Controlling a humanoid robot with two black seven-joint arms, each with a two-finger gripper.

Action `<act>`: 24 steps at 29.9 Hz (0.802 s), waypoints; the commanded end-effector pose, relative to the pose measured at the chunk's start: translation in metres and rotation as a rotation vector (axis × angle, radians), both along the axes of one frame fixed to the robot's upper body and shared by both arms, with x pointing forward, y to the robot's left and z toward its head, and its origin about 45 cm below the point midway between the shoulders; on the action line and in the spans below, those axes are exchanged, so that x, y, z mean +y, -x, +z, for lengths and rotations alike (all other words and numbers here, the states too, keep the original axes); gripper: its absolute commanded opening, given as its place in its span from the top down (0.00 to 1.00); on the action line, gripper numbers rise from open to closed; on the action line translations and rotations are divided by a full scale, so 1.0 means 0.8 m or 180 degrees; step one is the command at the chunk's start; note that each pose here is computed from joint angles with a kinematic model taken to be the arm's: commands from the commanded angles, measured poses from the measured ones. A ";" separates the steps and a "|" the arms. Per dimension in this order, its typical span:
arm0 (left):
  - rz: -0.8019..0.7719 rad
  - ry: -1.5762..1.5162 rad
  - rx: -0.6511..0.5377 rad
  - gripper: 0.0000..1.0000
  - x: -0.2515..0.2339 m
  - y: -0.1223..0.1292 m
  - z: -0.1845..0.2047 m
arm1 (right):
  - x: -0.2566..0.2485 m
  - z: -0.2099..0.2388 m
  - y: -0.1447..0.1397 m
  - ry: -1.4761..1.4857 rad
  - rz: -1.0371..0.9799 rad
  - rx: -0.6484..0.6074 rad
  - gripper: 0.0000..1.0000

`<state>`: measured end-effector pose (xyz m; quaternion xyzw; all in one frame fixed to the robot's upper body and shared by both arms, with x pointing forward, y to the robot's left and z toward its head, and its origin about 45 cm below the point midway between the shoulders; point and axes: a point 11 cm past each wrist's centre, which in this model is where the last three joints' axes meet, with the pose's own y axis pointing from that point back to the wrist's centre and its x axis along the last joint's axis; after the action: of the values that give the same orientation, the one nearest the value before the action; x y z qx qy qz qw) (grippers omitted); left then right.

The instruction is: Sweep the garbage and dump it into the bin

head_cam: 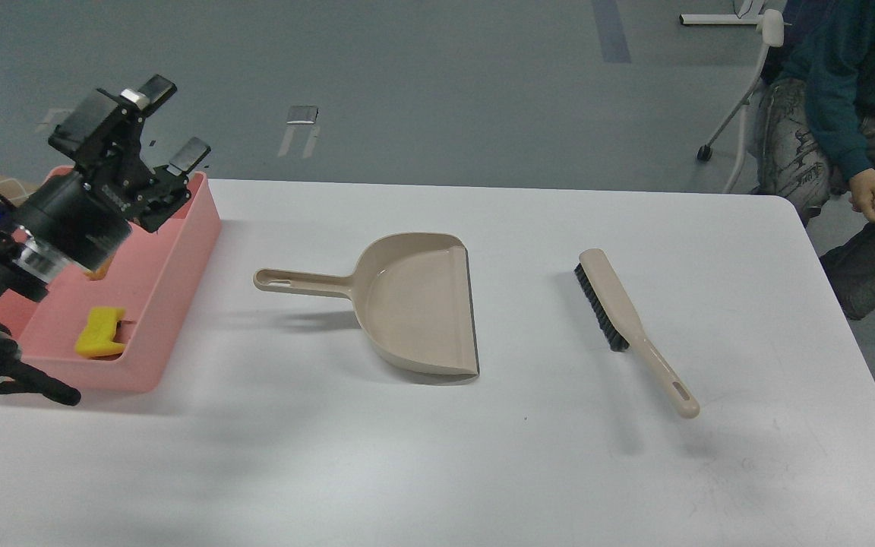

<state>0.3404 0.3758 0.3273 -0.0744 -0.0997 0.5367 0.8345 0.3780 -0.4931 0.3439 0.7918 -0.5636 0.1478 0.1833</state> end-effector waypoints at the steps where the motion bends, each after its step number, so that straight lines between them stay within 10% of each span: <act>1: 0.0055 0.0338 -0.0047 0.02 0.010 -0.021 0.019 | -0.002 0.007 -0.018 -0.0402 -0.0143 -0.0228 0.06; 24: 0.0265 0.1612 0.0438 0.02 -0.081 -0.181 -0.038 | 0.120 -0.028 -0.121 -0.1818 -0.0045 -0.0435 0.04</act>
<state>0.4765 0.3289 0.3111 -0.2440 0.0696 0.5856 0.7699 0.4676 -0.4137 0.3290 0.7923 -0.6038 0.0493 -0.0729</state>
